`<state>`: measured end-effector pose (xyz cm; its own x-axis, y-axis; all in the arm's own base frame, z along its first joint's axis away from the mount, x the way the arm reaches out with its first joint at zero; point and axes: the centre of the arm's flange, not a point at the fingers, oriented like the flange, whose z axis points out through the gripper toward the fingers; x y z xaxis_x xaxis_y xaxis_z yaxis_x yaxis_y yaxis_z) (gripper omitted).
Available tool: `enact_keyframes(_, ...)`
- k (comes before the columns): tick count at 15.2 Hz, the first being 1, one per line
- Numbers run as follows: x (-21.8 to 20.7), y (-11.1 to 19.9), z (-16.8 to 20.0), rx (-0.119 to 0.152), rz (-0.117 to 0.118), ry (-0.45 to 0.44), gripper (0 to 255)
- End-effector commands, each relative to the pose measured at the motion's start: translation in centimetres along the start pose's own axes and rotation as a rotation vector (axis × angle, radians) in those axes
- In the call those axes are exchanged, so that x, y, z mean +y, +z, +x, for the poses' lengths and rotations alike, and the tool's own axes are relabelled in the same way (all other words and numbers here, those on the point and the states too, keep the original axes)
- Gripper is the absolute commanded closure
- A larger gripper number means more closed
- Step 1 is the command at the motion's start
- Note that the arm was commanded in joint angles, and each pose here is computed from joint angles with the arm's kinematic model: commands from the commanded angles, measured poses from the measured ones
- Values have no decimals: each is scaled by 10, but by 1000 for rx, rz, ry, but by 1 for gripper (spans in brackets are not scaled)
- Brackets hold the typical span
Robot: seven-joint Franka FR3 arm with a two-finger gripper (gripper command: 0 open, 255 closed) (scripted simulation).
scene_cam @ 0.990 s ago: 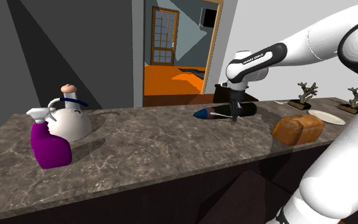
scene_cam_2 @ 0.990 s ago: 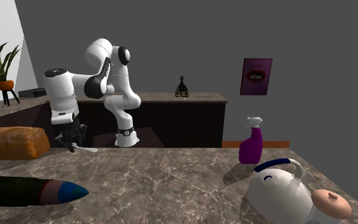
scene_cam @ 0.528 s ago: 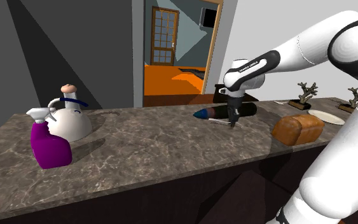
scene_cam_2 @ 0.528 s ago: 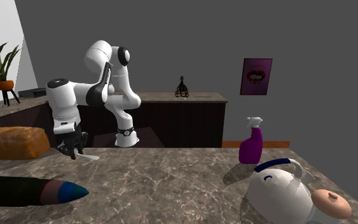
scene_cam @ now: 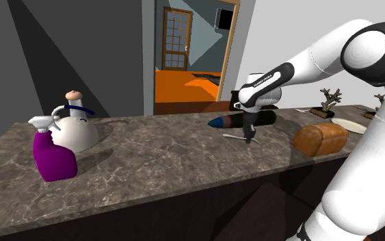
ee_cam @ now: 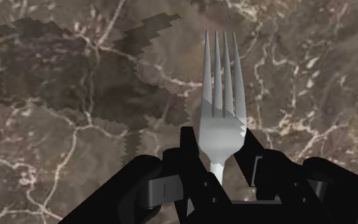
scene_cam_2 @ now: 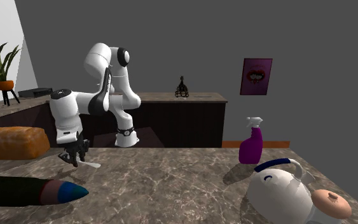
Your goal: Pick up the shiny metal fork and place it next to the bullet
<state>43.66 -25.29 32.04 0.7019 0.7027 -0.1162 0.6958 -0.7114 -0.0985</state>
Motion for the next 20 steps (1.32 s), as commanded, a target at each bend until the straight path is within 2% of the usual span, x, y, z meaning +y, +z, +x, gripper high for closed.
enact_keyframes(1,2,7,1,0,-1,0,255)
enact_keyframes(8,2,7,1,0,-1,0,255)
enact_keyframes(9,2,7,1,0,-1,0,0)
enact_keyframes(14,2,7,1,0,-1,0,0)
enact_keyframes(18,2,-43,1,0,-1,0,0)
enact_keyframes(20,2,-43,1,0,-1,0,0)
